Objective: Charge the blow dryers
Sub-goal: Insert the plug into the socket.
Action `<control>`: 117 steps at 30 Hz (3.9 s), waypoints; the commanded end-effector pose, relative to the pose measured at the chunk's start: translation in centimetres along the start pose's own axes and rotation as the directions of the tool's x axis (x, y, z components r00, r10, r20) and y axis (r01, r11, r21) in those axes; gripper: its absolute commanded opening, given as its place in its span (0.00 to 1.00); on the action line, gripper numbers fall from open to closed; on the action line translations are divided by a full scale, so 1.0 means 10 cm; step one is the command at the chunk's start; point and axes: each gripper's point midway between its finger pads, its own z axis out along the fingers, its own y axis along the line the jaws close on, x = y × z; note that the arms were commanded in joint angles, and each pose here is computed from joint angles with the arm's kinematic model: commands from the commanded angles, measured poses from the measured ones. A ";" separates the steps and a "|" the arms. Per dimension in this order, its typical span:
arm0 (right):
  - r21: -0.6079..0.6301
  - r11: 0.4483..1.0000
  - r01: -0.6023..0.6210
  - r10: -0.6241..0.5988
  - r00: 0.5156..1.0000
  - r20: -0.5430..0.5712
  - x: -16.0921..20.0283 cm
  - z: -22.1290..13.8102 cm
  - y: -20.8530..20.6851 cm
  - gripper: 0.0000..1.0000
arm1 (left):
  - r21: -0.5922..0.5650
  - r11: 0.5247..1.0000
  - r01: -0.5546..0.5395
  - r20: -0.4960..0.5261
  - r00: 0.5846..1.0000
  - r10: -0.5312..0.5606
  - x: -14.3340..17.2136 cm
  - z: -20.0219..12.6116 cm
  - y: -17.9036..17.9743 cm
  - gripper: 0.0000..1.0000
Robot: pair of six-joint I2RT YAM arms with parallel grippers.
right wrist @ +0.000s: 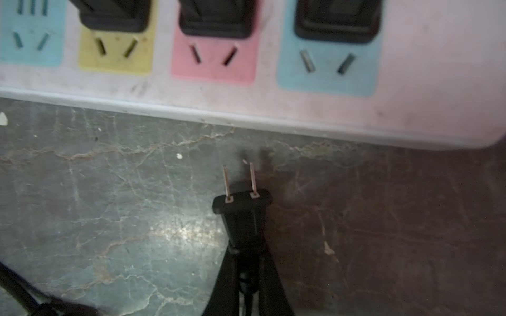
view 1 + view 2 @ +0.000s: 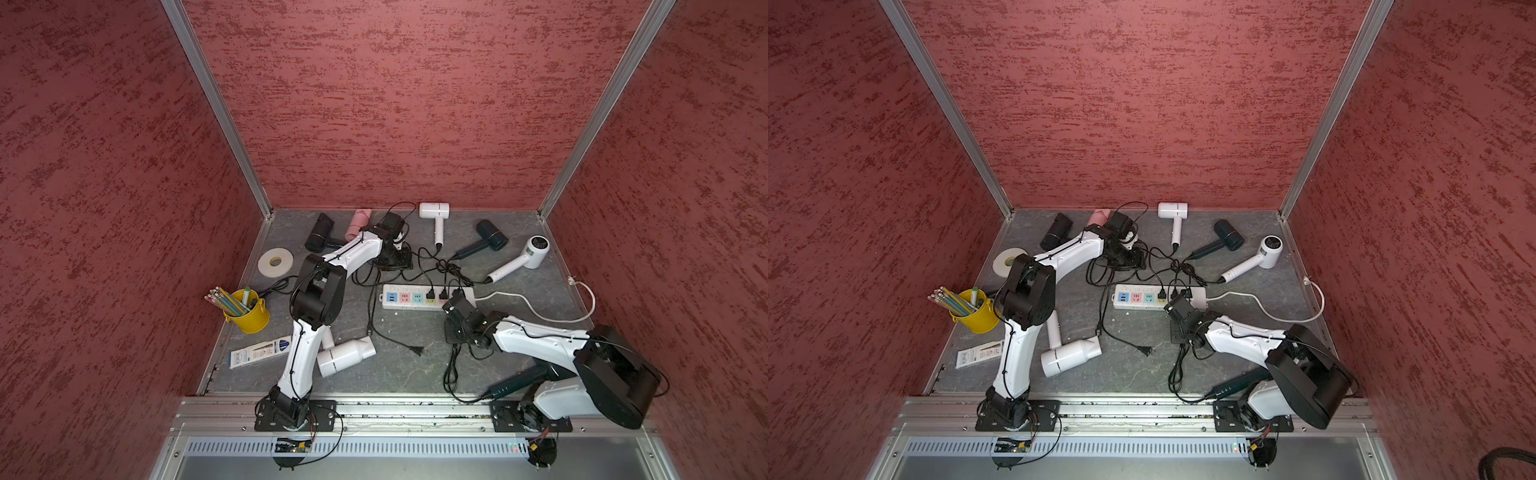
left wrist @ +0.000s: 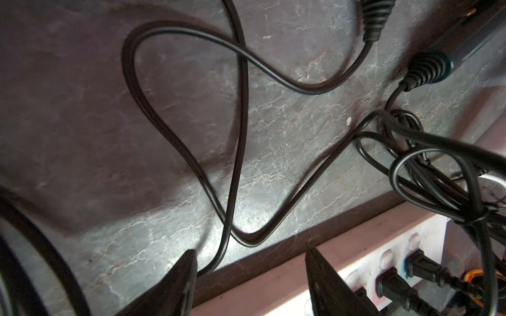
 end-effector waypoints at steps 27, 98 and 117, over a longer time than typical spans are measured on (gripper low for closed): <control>0.115 0.974 0.195 -0.207 0.972 0.107 -0.86 0.07 -0.19 0.00 | 0.095 0.993 0.065 -0.113 0.992 -0.054 0.67 0.32 0.10 0.62; 0.088 0.801 0.592 -0.592 0.763 0.261 -1.18 0.08 -0.24 0.00 | 0.338 0.938 -0.082 -0.173 0.974 0.147 0.94 0.24 -0.34 0.63; 0.043 0.787 0.615 -0.607 0.760 0.231 -1.16 0.15 -0.34 0.00 | 0.383 0.897 0.221 -0.152 0.973 -0.175 0.45 -0.08 0.01 0.59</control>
